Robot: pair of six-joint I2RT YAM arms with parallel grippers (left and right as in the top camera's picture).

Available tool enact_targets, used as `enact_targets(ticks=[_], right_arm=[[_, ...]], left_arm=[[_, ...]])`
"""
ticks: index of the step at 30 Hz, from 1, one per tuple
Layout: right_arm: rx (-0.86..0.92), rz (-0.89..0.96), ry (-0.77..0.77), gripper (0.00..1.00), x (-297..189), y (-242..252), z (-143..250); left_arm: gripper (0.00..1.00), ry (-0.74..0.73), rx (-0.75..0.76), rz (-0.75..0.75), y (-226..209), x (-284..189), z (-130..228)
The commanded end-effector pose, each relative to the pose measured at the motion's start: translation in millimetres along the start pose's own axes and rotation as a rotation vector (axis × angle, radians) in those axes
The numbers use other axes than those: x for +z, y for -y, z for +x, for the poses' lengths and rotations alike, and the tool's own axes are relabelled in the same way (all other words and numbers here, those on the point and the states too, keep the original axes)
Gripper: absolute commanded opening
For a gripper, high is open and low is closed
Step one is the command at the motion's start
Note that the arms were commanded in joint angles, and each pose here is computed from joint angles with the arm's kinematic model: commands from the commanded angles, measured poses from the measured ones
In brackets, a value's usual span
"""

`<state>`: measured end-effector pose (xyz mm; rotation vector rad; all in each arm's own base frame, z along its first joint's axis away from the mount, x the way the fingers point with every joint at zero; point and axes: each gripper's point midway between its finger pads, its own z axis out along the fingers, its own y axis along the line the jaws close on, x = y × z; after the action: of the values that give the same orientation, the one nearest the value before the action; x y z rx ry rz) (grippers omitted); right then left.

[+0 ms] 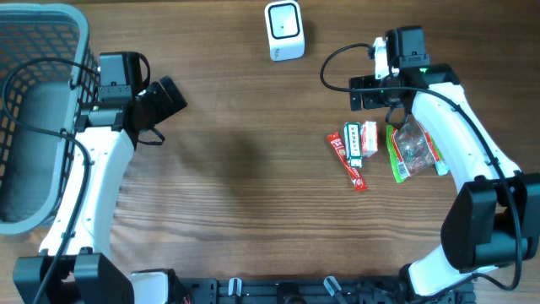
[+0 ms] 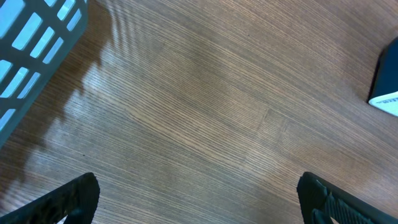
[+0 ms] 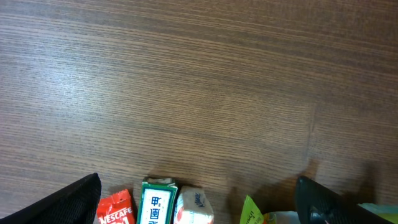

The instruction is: Scan the item barcode

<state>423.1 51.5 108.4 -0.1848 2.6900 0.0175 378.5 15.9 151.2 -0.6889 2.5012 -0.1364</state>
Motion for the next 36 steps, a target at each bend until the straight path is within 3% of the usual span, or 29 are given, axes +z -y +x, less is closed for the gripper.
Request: enact_targets(ticks=[1, 11, 13, 14, 19, 21, 25, 27, 30, 32, 36], right_arm=[[-0.009, 0.022, 0.017, 1.0, -3, 5, -7], [-0.009, 0.018, 0.016, 1.0, -3, 4, -6], [-0.01, 0.019, 0.068, 1.0, -23, 4, -14], [-0.009, 0.019, 0.113, 1.0, -40, 4, -21], [0.001, 0.028, 0.575, 1.0, -226, 6, -43], [0.006, 0.032, 0.822, 1.0, -325, 7, -19], [0.011, 0.034, 1.025, 1.0, -405, 7, 33], [0.0, 0.013, 1.03, 1.0, -412, 3, 79], [-0.001, 0.01, 1.071, 1.0, -382, 1, 132], [0.001, 0.012, 1.164, 1.0, -346, 1, 135], [0.056, -0.029, 1.466, 1.0, -330, 1, 105]], left_arm=[[1.0, 0.022, -0.006, 0.002, 1, -5, -7], [1.0, 0.022, -0.006, 0.002, 1, -5, -7], [1.0, 0.022, -0.006, 0.002, 1, -5, -7], [1.0, 0.022, -0.006, 0.002, 1, -5, -7], [1.0, 0.022, -0.006, 0.002, 1, -5, -7], [1.0, 0.022, -0.006, 0.002, 1, -5, -7], [1.0, 0.022, -0.006, 0.002, 1, -5, -7], [1.0, 0.022, -0.006, 0.002, 1, -5, -7], [1.0, 0.022, -0.006, 0.002, 1, -5, -7], [1.0, 0.022, -0.006, 0.002, 1, -5, -7], [1.0, 0.022, -0.006, 0.002, 1, -5, -7]])
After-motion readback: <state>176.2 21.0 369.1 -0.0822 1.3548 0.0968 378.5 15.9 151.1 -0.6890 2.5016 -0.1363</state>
